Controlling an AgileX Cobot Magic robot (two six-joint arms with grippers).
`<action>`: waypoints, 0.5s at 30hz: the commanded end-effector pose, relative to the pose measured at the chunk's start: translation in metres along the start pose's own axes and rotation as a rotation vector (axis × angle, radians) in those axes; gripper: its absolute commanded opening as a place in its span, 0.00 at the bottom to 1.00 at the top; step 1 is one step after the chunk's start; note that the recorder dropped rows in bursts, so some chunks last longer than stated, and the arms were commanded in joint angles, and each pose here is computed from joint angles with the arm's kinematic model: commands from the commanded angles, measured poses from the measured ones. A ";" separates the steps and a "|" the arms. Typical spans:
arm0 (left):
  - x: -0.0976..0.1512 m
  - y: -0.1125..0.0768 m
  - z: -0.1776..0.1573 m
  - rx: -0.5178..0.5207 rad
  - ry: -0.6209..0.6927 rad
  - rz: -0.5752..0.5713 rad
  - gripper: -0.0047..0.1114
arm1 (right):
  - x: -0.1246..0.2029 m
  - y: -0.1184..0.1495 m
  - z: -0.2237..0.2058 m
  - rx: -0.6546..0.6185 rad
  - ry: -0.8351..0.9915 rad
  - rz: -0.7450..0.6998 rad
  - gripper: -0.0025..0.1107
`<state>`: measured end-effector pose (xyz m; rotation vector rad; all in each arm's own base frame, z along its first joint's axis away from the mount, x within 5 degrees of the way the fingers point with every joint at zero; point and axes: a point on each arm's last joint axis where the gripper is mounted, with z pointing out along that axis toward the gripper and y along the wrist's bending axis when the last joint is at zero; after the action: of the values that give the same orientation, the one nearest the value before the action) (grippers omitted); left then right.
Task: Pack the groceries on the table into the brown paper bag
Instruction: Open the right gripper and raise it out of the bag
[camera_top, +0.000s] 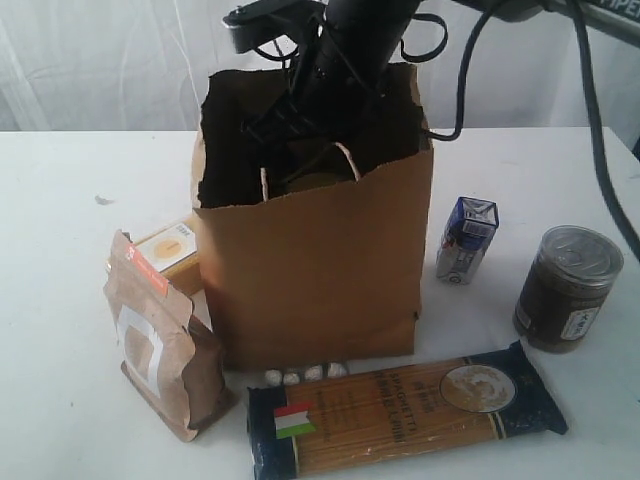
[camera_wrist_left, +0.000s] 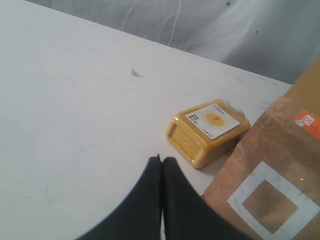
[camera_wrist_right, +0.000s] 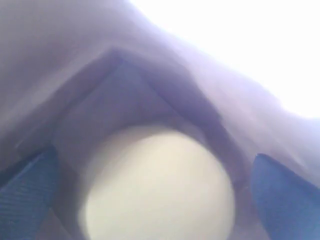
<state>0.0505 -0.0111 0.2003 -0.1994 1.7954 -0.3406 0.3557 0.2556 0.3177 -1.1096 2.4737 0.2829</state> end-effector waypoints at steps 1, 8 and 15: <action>0.002 0.000 0.000 0.008 0.003 -0.007 0.05 | -0.002 0.004 -0.017 -0.017 -0.034 0.015 0.87; 0.002 0.000 0.000 0.008 0.003 -0.007 0.05 | -0.001 0.010 -0.062 0.003 -0.132 0.003 0.87; 0.002 0.000 0.000 0.008 0.003 -0.007 0.05 | 0.000 0.014 -0.086 0.016 -0.194 -0.004 0.87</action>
<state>0.0505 -0.0111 0.2003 -0.1994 1.7954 -0.3406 0.3268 0.2383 0.3802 -1.0481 2.3429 0.3391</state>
